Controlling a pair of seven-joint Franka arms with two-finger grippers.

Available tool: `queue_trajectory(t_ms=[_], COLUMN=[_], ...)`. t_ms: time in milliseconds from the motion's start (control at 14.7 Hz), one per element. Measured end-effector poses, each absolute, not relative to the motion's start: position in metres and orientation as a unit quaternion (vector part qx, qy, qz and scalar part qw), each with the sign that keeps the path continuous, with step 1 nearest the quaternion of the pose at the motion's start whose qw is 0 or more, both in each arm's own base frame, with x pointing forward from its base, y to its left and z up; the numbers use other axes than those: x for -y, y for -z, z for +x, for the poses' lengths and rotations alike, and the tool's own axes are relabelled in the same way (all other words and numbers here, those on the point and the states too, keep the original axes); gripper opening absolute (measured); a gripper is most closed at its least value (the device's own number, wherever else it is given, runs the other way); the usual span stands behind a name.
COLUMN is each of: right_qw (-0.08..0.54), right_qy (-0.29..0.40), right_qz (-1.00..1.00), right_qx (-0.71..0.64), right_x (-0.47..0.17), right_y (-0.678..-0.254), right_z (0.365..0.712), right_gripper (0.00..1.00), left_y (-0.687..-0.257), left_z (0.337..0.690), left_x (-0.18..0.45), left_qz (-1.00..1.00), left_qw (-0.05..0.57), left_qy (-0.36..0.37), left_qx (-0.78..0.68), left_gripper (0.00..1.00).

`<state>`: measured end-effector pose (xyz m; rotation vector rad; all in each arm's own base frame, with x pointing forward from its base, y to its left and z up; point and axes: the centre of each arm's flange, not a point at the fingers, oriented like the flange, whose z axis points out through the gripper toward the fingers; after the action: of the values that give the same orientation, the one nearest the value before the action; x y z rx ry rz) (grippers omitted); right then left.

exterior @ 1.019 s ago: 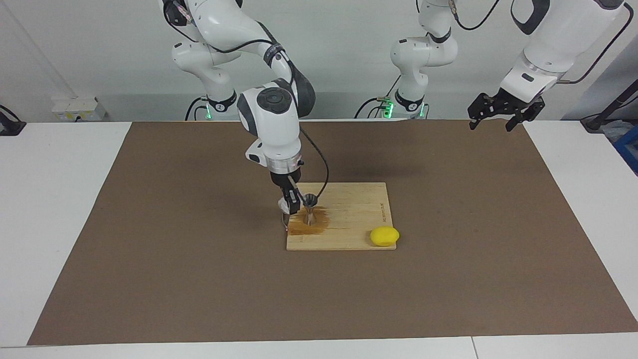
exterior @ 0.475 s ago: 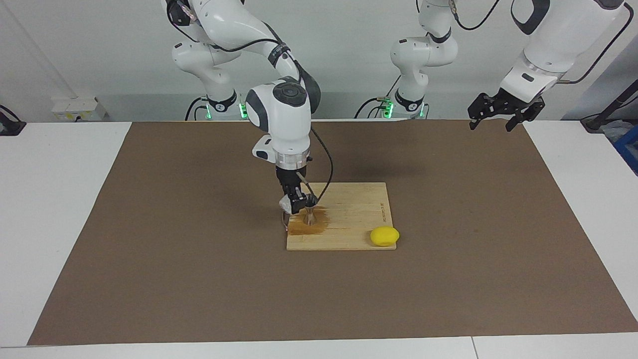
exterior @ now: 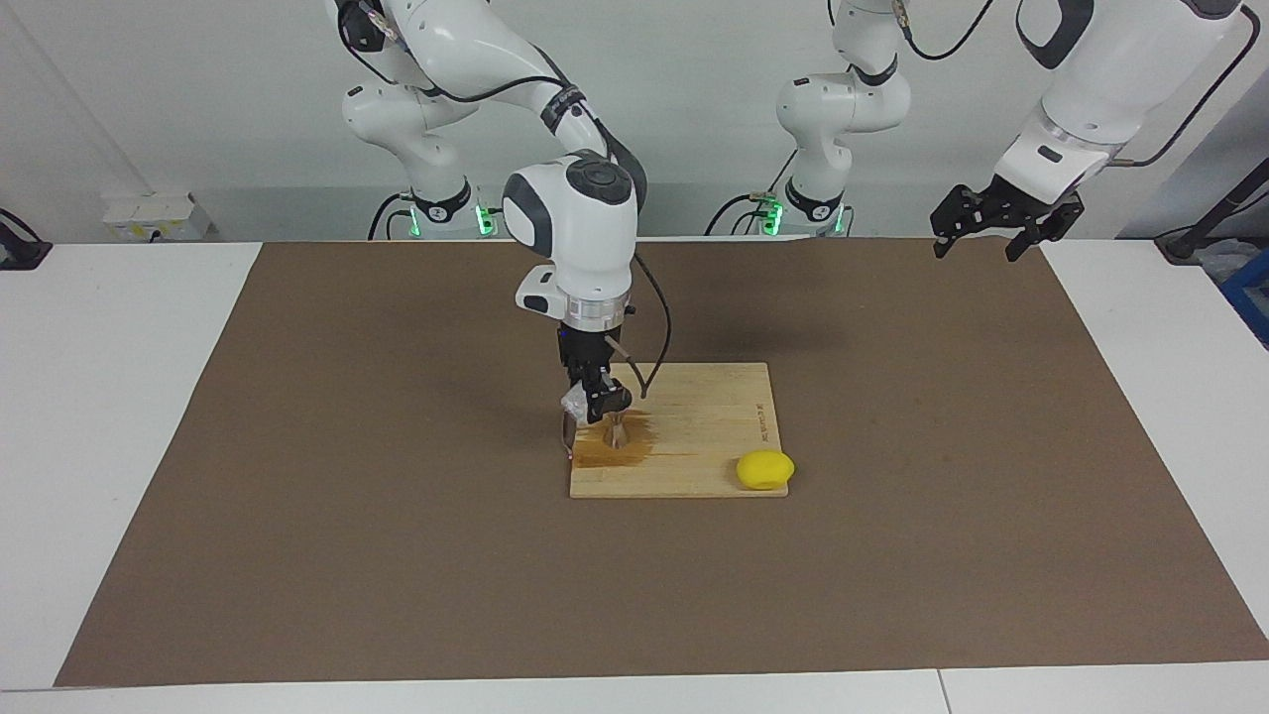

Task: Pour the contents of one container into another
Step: 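Tilt the glass cup with the right gripper to pour into the metal cup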

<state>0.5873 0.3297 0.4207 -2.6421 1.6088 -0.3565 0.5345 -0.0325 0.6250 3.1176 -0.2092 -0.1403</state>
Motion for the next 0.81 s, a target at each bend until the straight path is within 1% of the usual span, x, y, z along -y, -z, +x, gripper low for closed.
queue_trajectory(t_ms=[407, 815], right_qw=[-0.004, -0.006], right_qy=[0.126, 0.13], right_qz=[-0.866, -0.867], right_qx=[-0.484, -0.481], right_x=[-0.3287, -0.3286], right_y=[-0.4193, -0.4201], right_z=[0.5863, 0.5867], right_gripper=[0.51, 0.51], left_y=[-0.625, -0.625], left_z=[0.5345, 0.5345], left_x=[0.0325, 0.0325], left_qz=[0.997, 0.997], left_qw=[0.007, 0.007], left_qy=[0.045, 0.045], left_qx=[0.067, 0.067], left_gripper=[1.0, 1.0])
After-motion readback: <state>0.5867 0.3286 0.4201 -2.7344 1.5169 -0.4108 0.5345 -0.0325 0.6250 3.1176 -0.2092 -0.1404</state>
